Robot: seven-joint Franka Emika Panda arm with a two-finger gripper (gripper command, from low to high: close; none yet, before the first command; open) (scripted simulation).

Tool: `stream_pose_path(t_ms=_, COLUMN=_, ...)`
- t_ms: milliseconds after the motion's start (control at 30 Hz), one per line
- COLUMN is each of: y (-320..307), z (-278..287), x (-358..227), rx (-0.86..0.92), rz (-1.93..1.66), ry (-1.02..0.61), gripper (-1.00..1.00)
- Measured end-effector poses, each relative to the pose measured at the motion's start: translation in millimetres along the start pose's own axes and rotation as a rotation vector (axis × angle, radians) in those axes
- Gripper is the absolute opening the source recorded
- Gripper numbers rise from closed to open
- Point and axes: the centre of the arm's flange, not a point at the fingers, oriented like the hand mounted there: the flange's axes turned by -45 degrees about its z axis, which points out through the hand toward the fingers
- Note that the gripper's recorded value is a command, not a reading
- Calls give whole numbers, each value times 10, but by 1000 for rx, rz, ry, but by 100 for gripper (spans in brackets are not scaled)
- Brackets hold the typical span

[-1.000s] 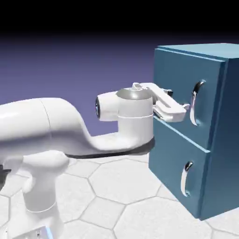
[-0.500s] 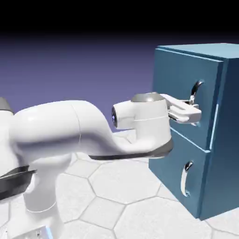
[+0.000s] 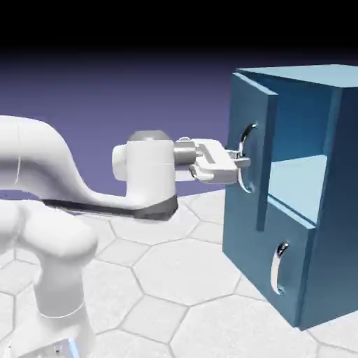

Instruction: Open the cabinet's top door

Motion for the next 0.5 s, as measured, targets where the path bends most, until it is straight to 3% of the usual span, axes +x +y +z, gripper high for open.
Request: stream_pose_path(t_ms=500, y=531, z=-856, x=-1, rx=280, rz=0, ry=0, gripper=-100)
